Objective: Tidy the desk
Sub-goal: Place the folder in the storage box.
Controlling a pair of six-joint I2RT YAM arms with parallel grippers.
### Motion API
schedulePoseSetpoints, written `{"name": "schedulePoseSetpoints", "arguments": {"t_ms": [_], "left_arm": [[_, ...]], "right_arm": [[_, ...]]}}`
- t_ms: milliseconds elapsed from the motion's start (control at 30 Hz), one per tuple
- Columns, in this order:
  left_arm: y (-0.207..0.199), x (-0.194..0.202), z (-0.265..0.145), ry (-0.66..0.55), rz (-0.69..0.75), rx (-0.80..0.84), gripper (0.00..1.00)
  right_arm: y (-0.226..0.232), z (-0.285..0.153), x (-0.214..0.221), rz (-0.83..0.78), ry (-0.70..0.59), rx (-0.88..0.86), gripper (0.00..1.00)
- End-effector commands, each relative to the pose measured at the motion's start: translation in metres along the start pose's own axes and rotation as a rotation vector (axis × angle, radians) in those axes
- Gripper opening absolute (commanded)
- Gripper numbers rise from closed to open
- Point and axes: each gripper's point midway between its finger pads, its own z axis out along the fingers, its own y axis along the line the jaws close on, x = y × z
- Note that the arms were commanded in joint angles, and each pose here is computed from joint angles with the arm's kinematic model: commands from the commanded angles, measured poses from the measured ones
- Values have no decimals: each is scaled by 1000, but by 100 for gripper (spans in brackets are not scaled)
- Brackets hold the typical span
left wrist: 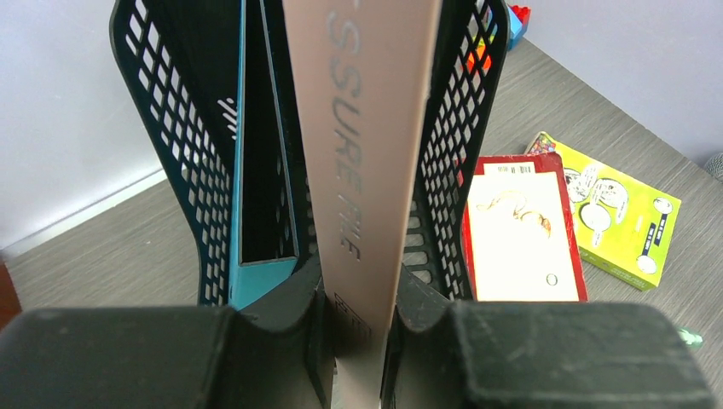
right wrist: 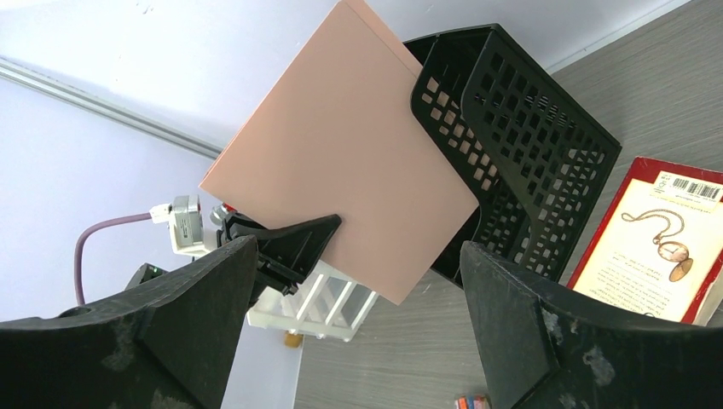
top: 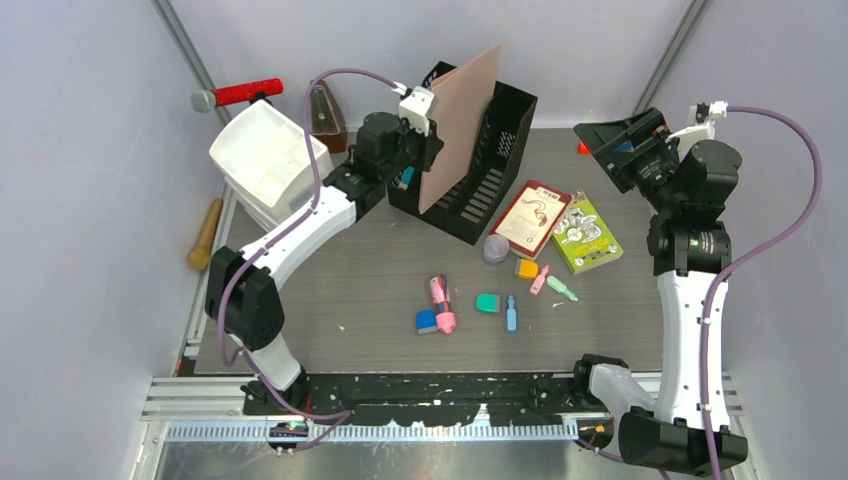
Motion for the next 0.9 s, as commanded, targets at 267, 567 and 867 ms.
{"name": "schedulePoseSetpoints", "arguments": {"t_ms": [267, 567, 867], "left_arm": [[13, -64, 13, -272, 175, -55, 0], [17, -36, 24, -320, 166, -67, 1], [10, 4, 21, -355, 168, -22, 0]], "right_arm": [[5, -1, -17, -25, -68, -20, 95], [-2, -2, -20, -19, -88, -8, 95], [-3, -3, -20, -16, -93, -7, 95]]}}
